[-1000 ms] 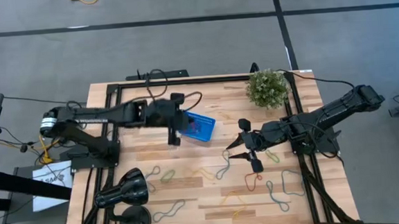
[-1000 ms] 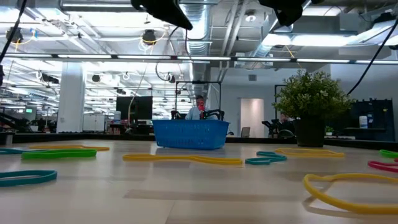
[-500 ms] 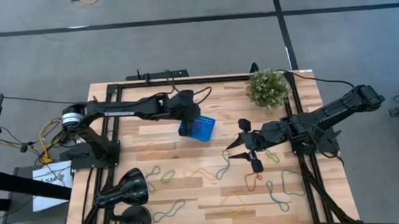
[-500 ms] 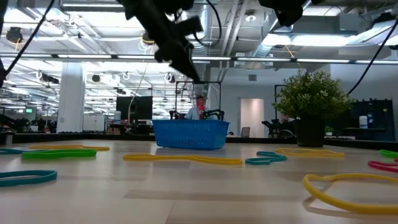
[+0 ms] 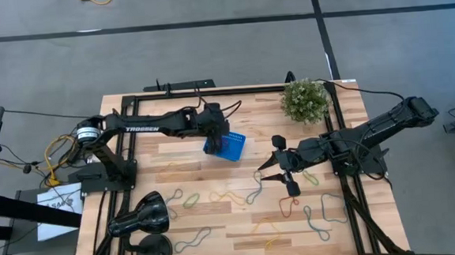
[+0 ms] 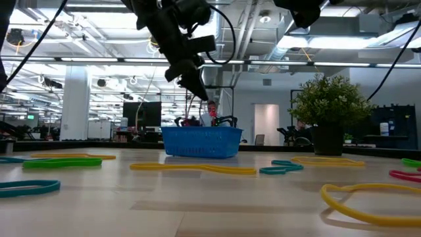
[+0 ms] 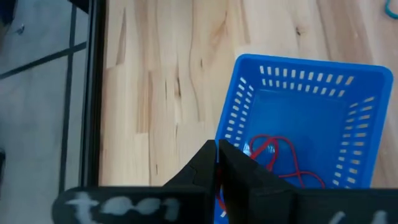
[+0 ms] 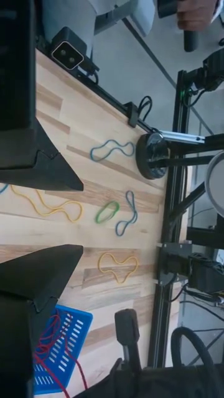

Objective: Pick and place items into bin
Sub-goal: Put the red rubber band into the blue bin

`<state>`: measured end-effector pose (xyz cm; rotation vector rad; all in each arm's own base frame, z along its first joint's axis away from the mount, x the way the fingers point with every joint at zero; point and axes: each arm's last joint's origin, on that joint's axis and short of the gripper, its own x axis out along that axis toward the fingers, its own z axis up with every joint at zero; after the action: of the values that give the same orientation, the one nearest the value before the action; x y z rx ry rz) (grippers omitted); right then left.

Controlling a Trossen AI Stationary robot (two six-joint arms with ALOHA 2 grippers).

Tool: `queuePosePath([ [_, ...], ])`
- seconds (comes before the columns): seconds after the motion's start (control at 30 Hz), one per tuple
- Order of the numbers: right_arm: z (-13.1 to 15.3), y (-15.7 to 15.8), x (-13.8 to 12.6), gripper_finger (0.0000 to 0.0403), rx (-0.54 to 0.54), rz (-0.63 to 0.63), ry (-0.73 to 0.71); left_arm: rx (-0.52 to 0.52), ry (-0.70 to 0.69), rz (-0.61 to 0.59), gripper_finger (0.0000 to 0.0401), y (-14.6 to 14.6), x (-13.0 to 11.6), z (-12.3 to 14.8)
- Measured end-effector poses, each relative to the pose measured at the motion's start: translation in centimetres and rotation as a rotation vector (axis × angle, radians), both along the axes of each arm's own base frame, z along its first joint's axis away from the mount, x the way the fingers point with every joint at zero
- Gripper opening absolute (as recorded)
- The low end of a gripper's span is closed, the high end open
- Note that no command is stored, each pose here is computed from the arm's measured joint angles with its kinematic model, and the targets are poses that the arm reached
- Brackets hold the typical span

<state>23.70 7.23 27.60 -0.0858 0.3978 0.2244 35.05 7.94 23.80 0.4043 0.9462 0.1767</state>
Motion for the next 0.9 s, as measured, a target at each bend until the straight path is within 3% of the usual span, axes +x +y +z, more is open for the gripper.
queuePosePath([
  [0.37,0.0,0.0,0.0,0.0147,0.015,-0.007,0.003,0.028,0.088,0.087,0.0045,0.11,-0.77,-0.47],
  [0.67,0.0,0.0,0.0,0.0147,0.015,-0.007,0.004,-0.005,0.08,0.062,0.0094,-0.03,-0.71,-0.48],
  [0.9,0.0,0.0,0.0,0.0147,0.015,-0.007,0.004,0.022,0.095,0.058,0.01,-0.1,-0.78,-0.45],
])
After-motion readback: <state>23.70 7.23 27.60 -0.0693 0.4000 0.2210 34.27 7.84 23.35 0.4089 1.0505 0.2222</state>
